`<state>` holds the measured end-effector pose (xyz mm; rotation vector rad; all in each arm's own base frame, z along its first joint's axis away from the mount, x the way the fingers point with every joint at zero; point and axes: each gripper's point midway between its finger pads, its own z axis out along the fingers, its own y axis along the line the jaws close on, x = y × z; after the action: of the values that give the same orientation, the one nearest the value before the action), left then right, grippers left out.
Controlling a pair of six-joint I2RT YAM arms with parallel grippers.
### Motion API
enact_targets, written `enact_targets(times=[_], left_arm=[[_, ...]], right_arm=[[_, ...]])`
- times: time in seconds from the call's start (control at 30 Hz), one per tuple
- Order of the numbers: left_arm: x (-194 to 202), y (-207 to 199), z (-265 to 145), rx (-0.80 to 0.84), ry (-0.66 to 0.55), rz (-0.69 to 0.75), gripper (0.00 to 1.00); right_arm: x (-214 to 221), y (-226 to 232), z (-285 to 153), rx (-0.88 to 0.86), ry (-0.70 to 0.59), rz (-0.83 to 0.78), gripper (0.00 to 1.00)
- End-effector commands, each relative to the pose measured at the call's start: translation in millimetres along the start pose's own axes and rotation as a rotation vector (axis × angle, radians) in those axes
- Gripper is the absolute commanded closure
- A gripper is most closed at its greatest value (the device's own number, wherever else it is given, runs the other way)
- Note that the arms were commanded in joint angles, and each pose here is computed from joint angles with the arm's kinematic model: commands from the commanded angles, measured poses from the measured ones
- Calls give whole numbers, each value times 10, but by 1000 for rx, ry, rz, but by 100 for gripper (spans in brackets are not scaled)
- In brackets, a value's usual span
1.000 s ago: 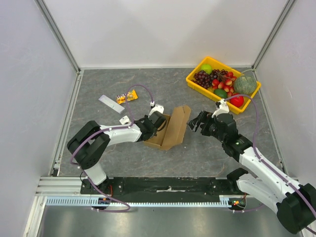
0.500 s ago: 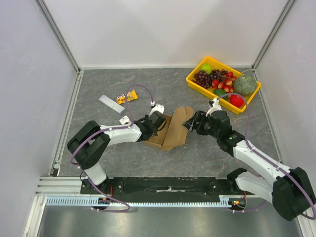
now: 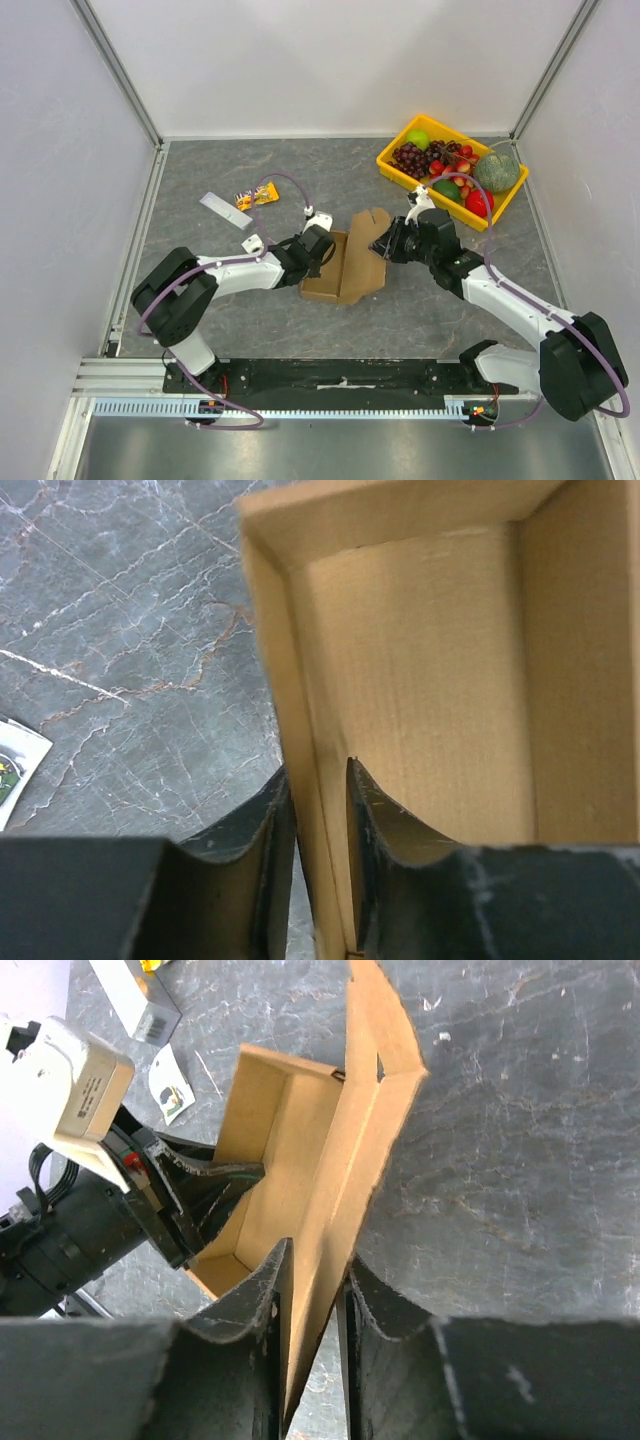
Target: Fold the paper box
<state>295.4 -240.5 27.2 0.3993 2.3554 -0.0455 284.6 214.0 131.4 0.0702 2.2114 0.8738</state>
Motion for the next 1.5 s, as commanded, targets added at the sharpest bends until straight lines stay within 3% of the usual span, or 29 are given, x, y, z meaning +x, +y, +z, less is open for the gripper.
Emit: enact_targets(times=[0.0,0.27,0.37,0.57,0.8,0.9,1.1,1.47], left_arm=[[-335,-86,-229,68,-89,-77,65],[-792,-121,-658,147,-199,-101,50],[-950,-42,-856,158,-250,-125,46],[-1123,508,-1071,132,-319,-263,42],[-885,1078,-881,35,-240,-393,34],[-678,1223,-689,-42,-145,-433,28],[-215,1407,-365,-223,-6,-540,18],[63,1503,4,-376,34,-695,11]], right_arm=[[-201,110,-13,-7,-16,-78,73],[-306,66,15,54,31,-188,98],[-443,93,17,74,47,-288,100],[-755,320,56,24,138,-570,100],[-871,503,165,-91,290,-825,100],[-834,541,187,-112,335,-886,100],[-706,572,203,-141,338,-896,100],[-618,588,211,-166,337,-879,100]])
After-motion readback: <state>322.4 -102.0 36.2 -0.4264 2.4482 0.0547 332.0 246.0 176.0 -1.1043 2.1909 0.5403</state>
